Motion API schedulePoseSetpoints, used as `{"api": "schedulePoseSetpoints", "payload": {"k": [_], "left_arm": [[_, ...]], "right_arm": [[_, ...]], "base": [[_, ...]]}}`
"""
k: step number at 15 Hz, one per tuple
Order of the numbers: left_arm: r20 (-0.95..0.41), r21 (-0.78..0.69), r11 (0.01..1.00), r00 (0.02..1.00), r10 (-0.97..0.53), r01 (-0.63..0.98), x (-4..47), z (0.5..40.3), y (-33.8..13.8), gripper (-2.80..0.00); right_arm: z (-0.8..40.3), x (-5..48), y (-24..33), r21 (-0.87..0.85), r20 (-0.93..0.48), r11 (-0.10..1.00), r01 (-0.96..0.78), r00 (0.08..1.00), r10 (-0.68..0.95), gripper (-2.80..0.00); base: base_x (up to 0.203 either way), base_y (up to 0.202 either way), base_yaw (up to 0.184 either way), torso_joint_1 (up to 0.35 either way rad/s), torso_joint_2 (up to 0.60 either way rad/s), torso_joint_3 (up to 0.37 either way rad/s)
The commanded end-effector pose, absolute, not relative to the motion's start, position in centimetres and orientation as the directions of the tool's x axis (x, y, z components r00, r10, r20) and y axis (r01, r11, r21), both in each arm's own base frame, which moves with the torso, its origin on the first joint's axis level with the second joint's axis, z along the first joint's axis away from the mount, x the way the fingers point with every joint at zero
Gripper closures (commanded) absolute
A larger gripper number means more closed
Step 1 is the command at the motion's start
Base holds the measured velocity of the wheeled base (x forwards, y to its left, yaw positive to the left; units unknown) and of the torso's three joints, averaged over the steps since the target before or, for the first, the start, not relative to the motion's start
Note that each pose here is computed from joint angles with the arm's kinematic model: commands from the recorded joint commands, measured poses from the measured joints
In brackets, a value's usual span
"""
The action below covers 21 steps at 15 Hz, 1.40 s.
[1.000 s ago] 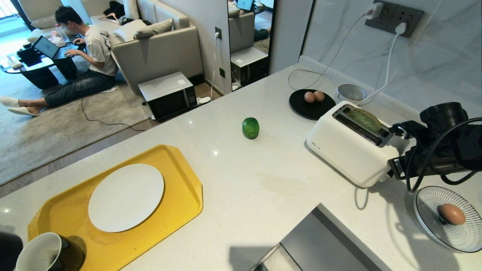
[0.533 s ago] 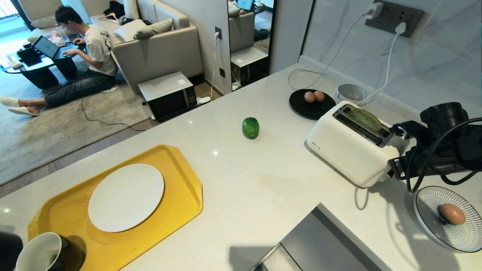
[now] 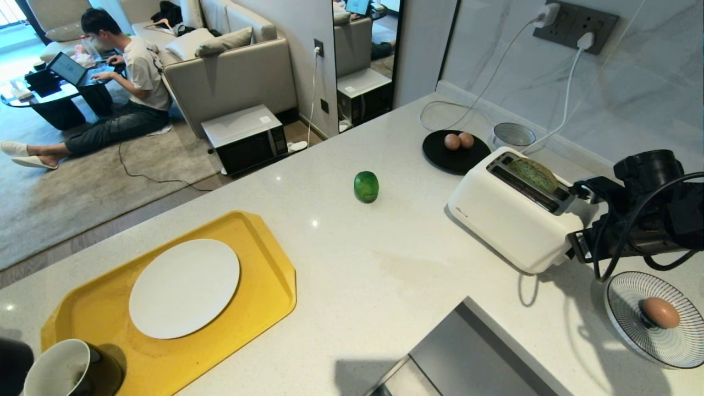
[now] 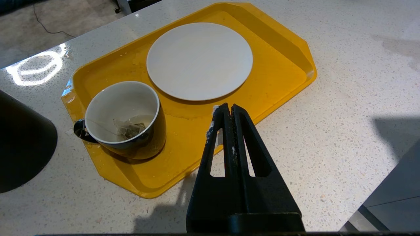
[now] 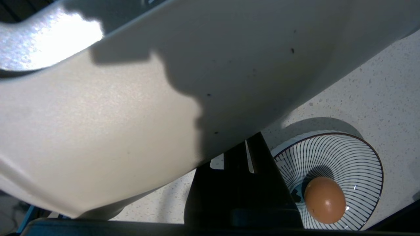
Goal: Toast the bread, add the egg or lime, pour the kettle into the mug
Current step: Use a bread toaster
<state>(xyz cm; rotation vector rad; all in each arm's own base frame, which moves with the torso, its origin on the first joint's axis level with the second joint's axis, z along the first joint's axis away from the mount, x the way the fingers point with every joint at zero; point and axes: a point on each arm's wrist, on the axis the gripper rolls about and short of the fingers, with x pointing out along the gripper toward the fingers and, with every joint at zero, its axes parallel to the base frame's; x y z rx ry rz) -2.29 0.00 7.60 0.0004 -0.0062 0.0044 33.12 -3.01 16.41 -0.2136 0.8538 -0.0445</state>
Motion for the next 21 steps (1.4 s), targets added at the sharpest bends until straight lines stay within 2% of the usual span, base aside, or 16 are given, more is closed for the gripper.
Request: {"api": "schedulePoseSetpoints", "payload": {"k": [1,21], "left_arm": [[0.006,0.000,1.000,1.000,0.005,-0.005,-2.28,7.56,0.00,0.00],[0.006,0.000,1.000,1.000,0.005,-0.005,-2.28,7.56,0.00,0.00]], "right_arm": [[16.38,33.13,-3.00,-0.206,-0.744,0.977,-0.048,0.656,-0.124,0.00],[16.32,33.15,-3.01,-0.206,-0.745,0.977,-0.049,0.655,-0.124,0.00]], "base": [[0.000,0.000,0.000,0.000,0.00,0.000],[0.000,0.000,0.000,0.000,0.00,0.000]]}}
